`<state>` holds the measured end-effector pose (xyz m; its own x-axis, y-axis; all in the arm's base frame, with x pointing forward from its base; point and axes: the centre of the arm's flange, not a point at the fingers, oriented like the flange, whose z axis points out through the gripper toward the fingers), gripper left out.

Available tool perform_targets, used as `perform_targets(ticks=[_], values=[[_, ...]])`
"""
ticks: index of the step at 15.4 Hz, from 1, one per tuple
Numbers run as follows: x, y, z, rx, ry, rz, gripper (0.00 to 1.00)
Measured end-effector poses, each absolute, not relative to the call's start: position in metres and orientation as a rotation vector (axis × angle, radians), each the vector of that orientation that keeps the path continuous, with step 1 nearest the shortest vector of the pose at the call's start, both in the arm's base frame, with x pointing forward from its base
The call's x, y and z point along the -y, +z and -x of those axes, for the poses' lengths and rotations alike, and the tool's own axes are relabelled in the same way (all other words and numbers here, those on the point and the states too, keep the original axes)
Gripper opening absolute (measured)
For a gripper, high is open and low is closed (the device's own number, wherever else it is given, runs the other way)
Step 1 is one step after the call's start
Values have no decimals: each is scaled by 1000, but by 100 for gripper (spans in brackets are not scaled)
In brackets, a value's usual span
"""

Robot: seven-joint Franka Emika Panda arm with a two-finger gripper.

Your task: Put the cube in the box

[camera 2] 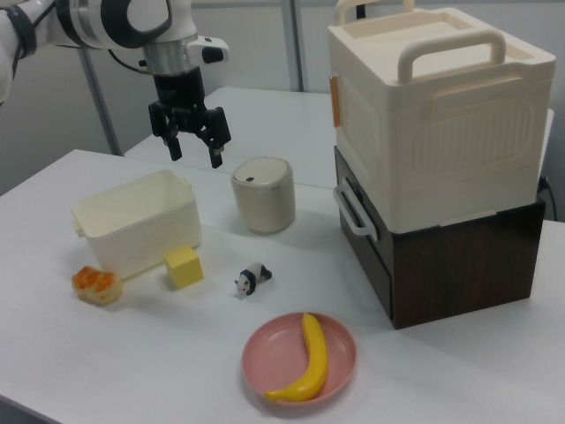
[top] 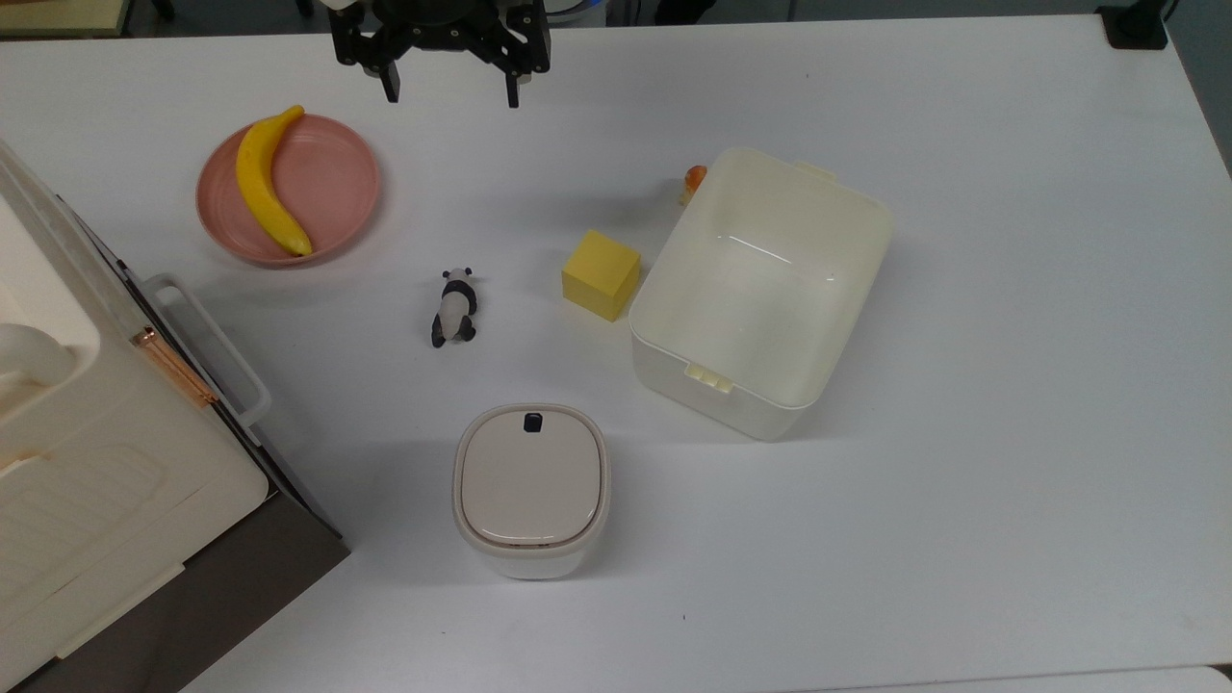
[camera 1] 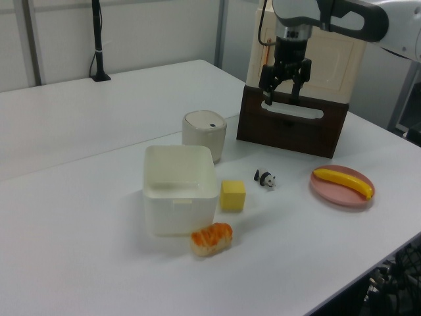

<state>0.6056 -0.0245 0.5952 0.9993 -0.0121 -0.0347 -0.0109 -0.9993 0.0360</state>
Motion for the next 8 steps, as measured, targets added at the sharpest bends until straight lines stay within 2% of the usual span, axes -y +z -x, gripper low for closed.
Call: perform_targets(ticks=[8], values=[[24, 592, -606, 17, -63, -3105, 100]])
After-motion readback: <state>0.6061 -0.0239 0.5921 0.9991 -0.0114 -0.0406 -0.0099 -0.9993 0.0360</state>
